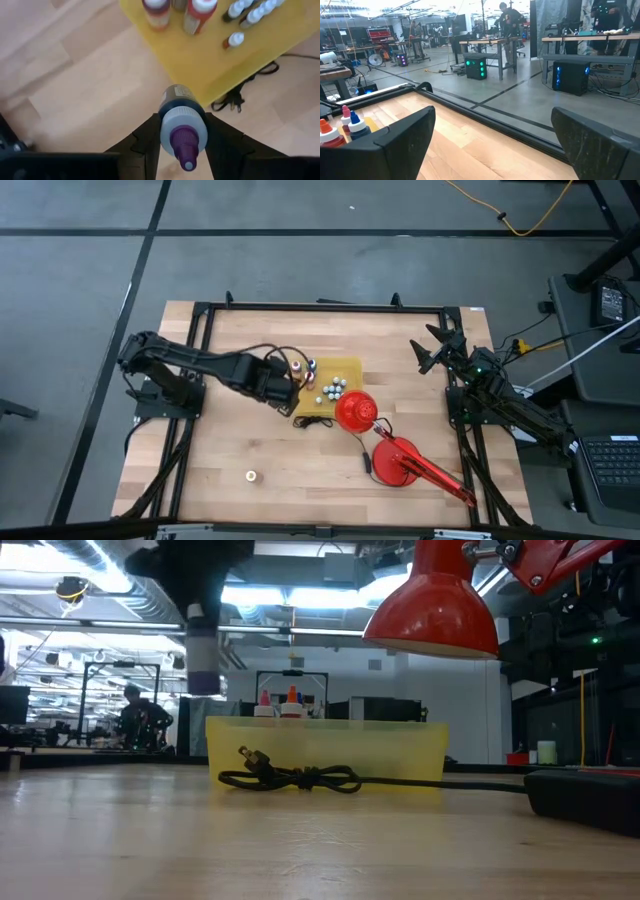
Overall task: Pick & Place food coloring
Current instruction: Put the large purple food coloring bottle into the yellow container, then put the large yellow food coloring bottle into the yellow container
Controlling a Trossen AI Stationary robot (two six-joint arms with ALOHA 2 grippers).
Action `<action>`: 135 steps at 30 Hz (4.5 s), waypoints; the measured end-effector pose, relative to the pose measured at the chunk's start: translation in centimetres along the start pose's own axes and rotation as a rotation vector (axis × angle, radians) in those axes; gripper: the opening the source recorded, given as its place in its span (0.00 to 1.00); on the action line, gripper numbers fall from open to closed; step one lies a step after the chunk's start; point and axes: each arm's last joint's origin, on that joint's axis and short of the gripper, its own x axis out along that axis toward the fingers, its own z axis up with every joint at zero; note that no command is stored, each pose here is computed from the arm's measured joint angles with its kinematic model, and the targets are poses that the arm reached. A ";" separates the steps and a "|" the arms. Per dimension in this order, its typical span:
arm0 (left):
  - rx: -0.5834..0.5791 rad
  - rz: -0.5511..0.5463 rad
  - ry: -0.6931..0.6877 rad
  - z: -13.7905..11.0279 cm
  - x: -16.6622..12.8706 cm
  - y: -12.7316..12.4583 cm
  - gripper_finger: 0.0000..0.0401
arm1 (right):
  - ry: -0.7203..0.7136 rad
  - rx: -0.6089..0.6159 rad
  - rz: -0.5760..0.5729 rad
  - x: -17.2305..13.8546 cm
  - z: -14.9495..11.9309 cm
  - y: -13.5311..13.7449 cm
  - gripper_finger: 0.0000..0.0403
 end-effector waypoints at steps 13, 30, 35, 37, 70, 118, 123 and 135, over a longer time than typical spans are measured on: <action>0.132 -0.001 -0.049 3.9 1.9 -1.4 0.31 | 0.001 0.000 0.000 0.0 0.0 0.0 0.99; 0.286 0.123 0.041 5.8 8.7 -3.1 0.31 | 0.000 0.000 0.000 0.0 0.0 0.0 0.99; 0.296 0.160 0.067 6.1 10.4 -3.3 0.31 | 0.001 0.000 0.000 0.0 0.0 0.0 0.99; 0.304 0.164 0.073 6.2 10.8 -3.3 0.31 | 0.000 0.000 0.000 0.0 0.0 0.0 0.99; 0.286 0.145 0.027 6.6 10.0 -3.1 0.53 | 0.000 0.000 0.000 0.0 0.0 0.0 0.99; -0.372 0.137 0.244 -13.0 1.1 -6.2 0.68 | 0.001 0.000 0.000 0.0 0.0 0.0 0.99; -0.375 0.136 0.294 -14.9 1.8 -7.1 0.68 | 0.000 0.000 0.000 0.0 0.0 0.0 0.99; -0.394 0.121 0.310 -17.0 1.7 -7.5 0.68 | 0.000 0.000 0.000 0.0 0.0 0.0 0.99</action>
